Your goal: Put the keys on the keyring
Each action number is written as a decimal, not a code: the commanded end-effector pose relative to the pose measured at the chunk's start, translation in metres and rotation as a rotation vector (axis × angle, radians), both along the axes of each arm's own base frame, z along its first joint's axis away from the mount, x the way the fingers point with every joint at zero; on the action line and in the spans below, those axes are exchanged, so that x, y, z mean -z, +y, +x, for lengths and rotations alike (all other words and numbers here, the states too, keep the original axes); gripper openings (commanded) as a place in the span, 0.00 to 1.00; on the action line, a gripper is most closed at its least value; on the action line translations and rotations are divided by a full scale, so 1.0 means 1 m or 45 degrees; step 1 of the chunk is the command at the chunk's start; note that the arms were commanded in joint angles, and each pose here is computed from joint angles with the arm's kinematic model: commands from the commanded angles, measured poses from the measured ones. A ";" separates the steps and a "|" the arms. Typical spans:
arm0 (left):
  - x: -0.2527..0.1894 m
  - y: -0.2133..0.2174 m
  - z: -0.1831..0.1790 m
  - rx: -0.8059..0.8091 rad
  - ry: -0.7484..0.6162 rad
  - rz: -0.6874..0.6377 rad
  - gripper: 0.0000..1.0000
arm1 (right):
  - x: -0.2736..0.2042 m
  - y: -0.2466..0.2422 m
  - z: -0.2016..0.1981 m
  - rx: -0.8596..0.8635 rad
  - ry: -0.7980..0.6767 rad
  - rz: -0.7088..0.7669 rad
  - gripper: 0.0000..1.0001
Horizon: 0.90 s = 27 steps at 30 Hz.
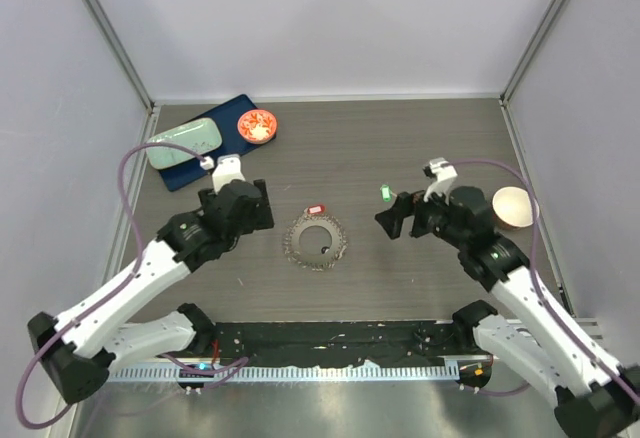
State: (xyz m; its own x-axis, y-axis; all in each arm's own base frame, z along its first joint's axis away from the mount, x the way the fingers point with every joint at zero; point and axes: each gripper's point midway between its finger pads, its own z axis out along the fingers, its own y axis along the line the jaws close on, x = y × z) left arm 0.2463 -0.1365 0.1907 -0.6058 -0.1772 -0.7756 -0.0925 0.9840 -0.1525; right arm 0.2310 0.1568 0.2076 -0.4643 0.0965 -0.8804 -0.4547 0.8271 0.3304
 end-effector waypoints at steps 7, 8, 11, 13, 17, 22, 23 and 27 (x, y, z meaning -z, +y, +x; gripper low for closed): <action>-0.032 0.071 -0.021 -0.061 -0.182 0.192 0.96 | 0.019 0.115 0.052 -0.336 -0.099 -0.100 0.94; -0.033 0.073 -0.019 -0.073 -0.203 0.181 0.96 | 0.025 0.124 0.057 -0.355 -0.111 -0.133 0.92; -0.029 0.085 -0.017 -0.114 -0.216 0.167 0.96 | 0.043 0.161 0.064 -0.447 -0.115 -0.174 0.87; -0.023 0.095 -0.016 -0.147 -0.209 0.148 0.96 | 0.057 0.187 0.067 -0.503 -0.122 -0.192 0.82; -0.018 0.103 -0.011 -0.172 -0.203 0.073 0.96 | 0.083 0.217 0.073 -0.582 -0.117 -0.241 0.71; -0.017 0.110 -0.008 -0.203 -0.186 0.046 0.96 | 0.098 0.240 0.077 -0.666 -0.145 -0.236 0.47; -0.017 0.110 -0.008 -0.201 -0.184 0.038 0.96 | 0.105 0.241 0.076 -0.679 -0.138 -0.242 0.40; -0.016 0.110 -0.007 -0.199 -0.182 0.020 0.96 | 0.116 0.249 0.070 -0.739 -0.142 -0.224 0.35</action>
State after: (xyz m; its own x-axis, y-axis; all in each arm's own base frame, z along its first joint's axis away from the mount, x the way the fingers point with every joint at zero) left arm 0.2326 -0.0195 0.1974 -0.4853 -0.2362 -0.8419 -0.2640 0.9575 -0.1164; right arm 0.2927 0.3800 0.0599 -0.4118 -0.3681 -0.8336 -0.8220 0.5450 0.1654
